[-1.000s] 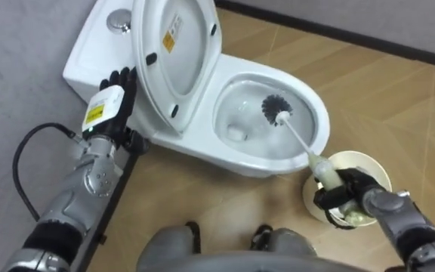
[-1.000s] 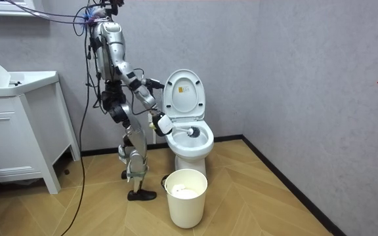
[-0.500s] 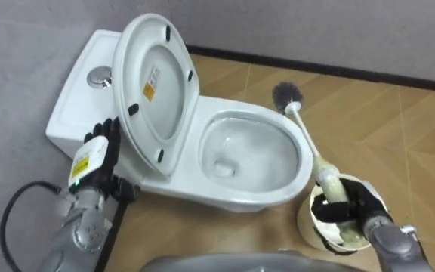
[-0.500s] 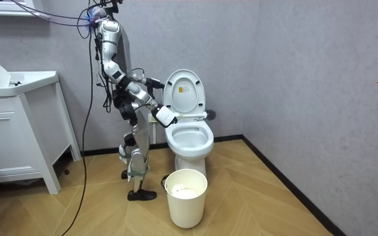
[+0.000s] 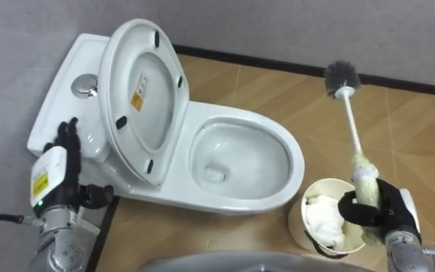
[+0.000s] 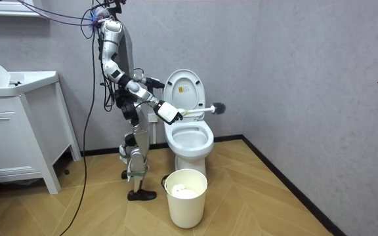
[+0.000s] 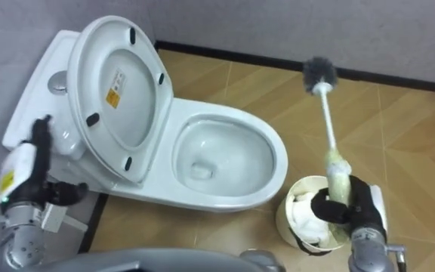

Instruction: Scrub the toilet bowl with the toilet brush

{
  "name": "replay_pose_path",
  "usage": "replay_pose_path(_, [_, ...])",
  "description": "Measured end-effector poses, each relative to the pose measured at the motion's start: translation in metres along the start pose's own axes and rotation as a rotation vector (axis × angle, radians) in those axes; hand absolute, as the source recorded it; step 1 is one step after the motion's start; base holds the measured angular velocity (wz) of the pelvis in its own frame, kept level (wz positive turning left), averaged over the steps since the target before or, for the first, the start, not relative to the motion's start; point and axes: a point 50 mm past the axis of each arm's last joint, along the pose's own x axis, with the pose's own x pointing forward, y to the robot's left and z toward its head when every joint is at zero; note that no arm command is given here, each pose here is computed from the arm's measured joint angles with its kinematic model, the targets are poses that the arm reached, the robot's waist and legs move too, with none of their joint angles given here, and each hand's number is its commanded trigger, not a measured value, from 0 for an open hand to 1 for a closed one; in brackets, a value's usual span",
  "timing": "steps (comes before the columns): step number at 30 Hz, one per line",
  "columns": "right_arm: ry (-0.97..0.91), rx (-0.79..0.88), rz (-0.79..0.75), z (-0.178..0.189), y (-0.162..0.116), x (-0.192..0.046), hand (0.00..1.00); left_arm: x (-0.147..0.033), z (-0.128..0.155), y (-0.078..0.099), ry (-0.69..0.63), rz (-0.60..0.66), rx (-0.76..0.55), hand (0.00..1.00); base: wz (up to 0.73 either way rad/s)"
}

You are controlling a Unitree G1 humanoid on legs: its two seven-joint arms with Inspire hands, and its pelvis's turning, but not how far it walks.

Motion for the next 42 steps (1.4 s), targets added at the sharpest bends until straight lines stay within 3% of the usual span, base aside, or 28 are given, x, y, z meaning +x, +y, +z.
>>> replay_pose_path(5, [0.131, 0.068, -0.031, -0.030, 0.000, -0.005, 1.00, -0.005, -0.004, 0.009, 0.029, 0.177, -0.052, 0.00, -0.01])
replay_pose_path(14, [0.298, 0.183, -0.046, -0.062, 0.014, -0.019, 1.00, -0.022, -0.020, 0.000, 0.131, 0.234, -0.056, 0.00, 0.06])
replay_pose_path(24, [0.436, 0.197, -0.040, -0.086, 0.019, -0.030, 1.00, -0.048, -0.042, -0.013, 0.251, 0.149, -0.027, 0.00, 0.09])
replay_pose_path(36, [0.460, 0.159, 0.018, -0.081, 0.032, -0.023, 1.00, -0.070, -0.057, -0.047, 0.354, -0.074, 0.042, 0.00, 0.00])
replay_pose_path(42, [0.494, 0.187, 0.025, -0.085, 0.035, -0.025, 1.00, -0.090, -0.081, -0.061, 0.520, -0.192, 0.070, 0.00, 0.00])
